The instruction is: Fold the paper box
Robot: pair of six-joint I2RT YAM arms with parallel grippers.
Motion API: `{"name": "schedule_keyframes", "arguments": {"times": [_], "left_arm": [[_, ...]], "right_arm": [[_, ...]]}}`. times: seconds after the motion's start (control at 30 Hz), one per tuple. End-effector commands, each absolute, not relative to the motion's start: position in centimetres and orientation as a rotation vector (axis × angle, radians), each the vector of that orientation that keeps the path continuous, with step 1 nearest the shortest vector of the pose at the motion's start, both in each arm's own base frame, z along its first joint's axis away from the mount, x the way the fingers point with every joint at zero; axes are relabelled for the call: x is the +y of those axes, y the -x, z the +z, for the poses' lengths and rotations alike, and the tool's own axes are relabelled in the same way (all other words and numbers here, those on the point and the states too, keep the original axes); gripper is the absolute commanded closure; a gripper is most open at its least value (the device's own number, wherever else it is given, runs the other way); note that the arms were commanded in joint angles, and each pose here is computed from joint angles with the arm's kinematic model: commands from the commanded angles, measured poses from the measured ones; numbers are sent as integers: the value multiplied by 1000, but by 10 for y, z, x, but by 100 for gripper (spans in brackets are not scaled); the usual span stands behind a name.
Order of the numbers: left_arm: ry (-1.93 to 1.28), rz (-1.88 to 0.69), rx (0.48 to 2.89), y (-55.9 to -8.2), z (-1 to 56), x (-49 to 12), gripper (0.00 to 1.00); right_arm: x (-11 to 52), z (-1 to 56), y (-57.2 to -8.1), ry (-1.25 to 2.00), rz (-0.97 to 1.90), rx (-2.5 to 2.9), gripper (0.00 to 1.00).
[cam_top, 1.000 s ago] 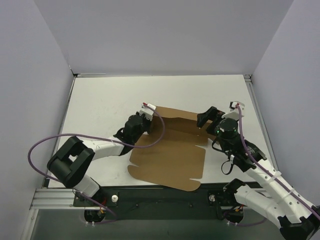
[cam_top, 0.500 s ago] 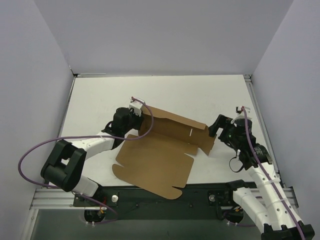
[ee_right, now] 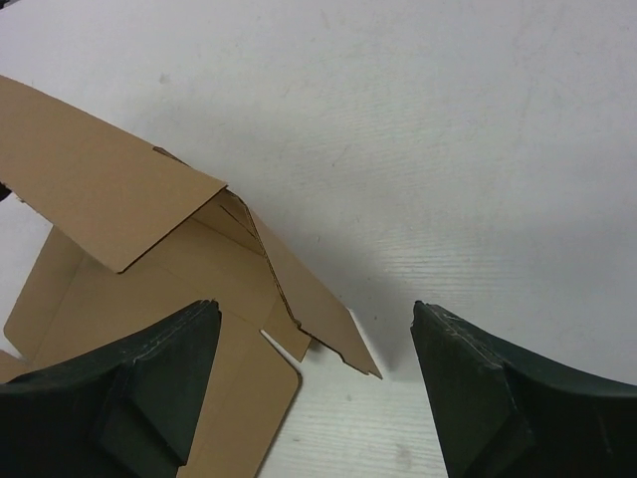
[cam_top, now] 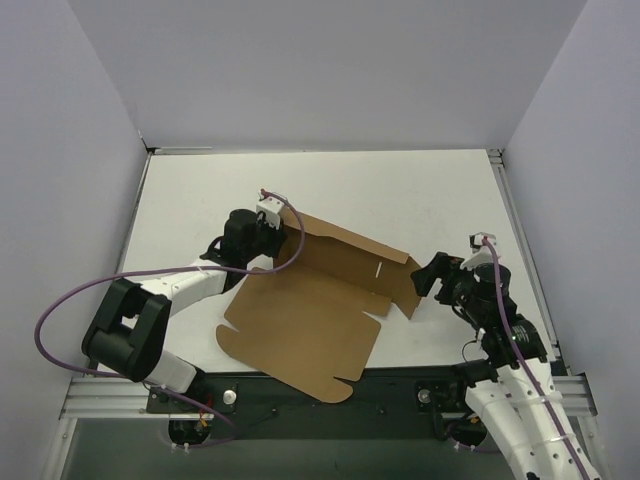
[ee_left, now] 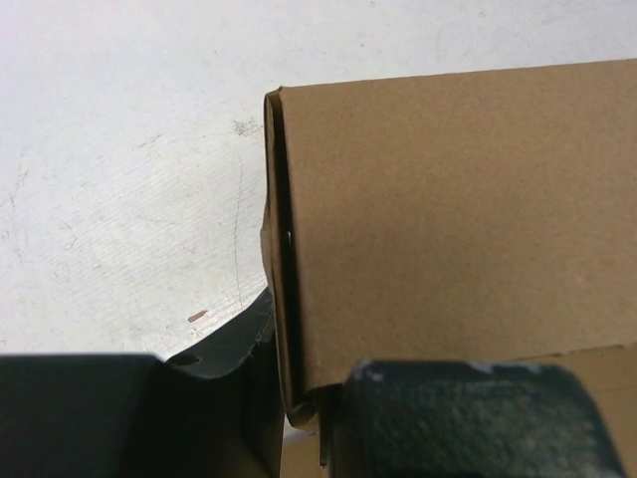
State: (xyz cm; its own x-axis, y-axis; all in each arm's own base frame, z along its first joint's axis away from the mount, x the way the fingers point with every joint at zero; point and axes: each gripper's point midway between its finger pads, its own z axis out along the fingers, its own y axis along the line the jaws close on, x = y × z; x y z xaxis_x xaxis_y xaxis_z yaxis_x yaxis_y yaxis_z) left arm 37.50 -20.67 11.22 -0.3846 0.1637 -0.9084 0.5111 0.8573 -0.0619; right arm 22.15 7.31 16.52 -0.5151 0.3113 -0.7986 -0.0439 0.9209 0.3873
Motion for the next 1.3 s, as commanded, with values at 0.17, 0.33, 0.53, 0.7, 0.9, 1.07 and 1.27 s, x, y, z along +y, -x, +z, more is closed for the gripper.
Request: {"name": "schedule_keyframes", "arguments": {"times": [0.17,0.33,0.53,0.7,0.9,1.07,1.27], "left_arm": [[-480,-470,1963,-376,115,-211,100],[-482,-480,1953,-376,116,-211,100],[-467,-445,1951,-377,113,-206,100],[-406,-342,1936,-384,117,-190,100],[-359,-138,1926,-384,122,-173,100],[-335,1,1917,-384,123,-162,100],[-291,70,1914,-385,126,-153,100]], "right_arm": [[83,150,-236,-131,461,2093,24],[92,143,-240,-90,475,2091,40],[97,140,-241,-64,444,2103,100],[85,147,-240,-89,346,2095,100],[83,155,-236,-105,340,2076,100],[86,163,-237,-108,356,2060,100],[81,164,-236,-129,336,2052,100]]}}
